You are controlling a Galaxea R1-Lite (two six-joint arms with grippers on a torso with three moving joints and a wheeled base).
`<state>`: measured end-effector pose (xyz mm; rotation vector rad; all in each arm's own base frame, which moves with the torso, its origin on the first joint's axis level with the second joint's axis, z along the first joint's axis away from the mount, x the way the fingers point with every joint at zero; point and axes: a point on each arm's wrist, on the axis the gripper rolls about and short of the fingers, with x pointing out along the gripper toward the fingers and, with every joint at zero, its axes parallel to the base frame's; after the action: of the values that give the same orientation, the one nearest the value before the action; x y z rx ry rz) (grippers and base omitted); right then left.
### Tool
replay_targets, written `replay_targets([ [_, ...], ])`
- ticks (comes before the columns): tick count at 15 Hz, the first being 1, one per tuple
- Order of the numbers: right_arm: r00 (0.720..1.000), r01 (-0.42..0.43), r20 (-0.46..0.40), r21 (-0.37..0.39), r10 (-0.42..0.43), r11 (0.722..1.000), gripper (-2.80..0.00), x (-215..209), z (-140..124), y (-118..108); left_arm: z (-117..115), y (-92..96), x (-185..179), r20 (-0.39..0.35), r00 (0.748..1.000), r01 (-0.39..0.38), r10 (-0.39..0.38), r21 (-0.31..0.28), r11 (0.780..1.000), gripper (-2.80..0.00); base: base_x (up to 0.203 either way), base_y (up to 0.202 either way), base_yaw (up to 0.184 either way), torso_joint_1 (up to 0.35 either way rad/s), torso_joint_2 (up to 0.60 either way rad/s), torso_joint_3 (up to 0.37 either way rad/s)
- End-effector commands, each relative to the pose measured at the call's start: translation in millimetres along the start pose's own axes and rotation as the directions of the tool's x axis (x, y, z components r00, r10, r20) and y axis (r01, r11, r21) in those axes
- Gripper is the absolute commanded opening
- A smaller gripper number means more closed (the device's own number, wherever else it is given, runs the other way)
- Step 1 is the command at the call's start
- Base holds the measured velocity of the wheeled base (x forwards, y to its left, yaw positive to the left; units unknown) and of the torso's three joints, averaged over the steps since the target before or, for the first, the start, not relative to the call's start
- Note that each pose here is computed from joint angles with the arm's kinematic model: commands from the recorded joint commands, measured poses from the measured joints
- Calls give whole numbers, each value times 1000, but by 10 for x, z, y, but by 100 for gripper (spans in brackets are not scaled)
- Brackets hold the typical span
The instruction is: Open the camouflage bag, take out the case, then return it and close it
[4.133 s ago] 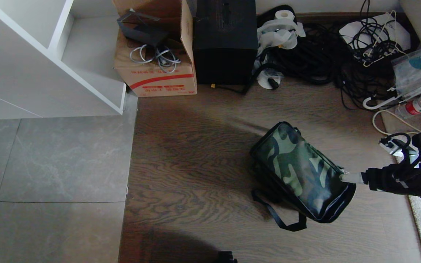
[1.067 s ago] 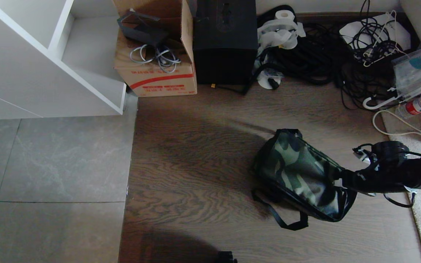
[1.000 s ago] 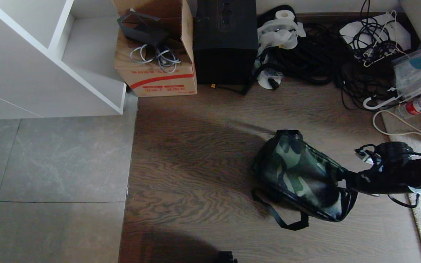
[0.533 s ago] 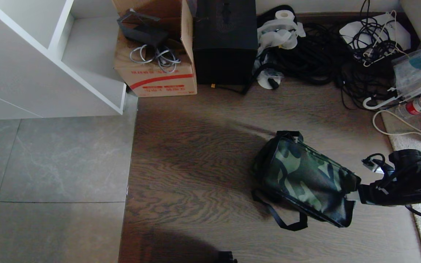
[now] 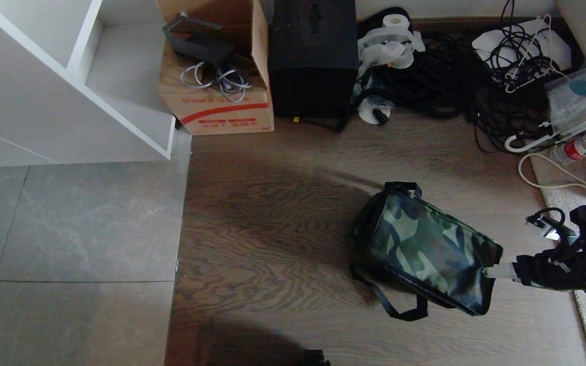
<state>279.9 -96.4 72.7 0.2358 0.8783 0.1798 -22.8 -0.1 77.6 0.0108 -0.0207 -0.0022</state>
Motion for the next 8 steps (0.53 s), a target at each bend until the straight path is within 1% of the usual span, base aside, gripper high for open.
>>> replay_targets([
  [1, 997, 15, 75, 3, -15, 1000, 0, -367, -39, 153, -26, 0, 5, -7, 1000, -1, 1, 0, 1000, -280, 0, 0, 0, 0, 0, 0],
  [2, 997, 10, 79, 42, -14, 999, -280, -468, -120, 229, -26, 0, 5, -7, 1000, -1, 1, 0, 1000, -280, 0, 0, 0, 0, 0, 0],
  [3, 996, 0, 91, 52, -5, 999, -280, -558, -175, 307, -26, 0, 5, -7, 1000, -1, 1, 0, 1000, -280, 0, 0, 0, 0, 0, 0],
  [5, 991, -26, 131, 31, 22, 999, -280, -757, -290, 461, -26, 0, 5, -7, 1000, -1, 1, 0, 1000, -280, 0, 0, 0, 0, 0, 0],
  [6, 991, -35, 132, 24, 32, 999, -280, -831, -418, 532, -26, 0, 5, -7, 1000, -1, 1, 0, 1000, -280, 0, 0, 0, 0, 0, 0],
  [8, 993, -45, 107, 12, 43, 999, -280, -922, -753, 652, -26, 0, 5, -7, 1000, -1, 1, 0, 1000, -280, 0, 0, 0, 0, 0, 0],
])
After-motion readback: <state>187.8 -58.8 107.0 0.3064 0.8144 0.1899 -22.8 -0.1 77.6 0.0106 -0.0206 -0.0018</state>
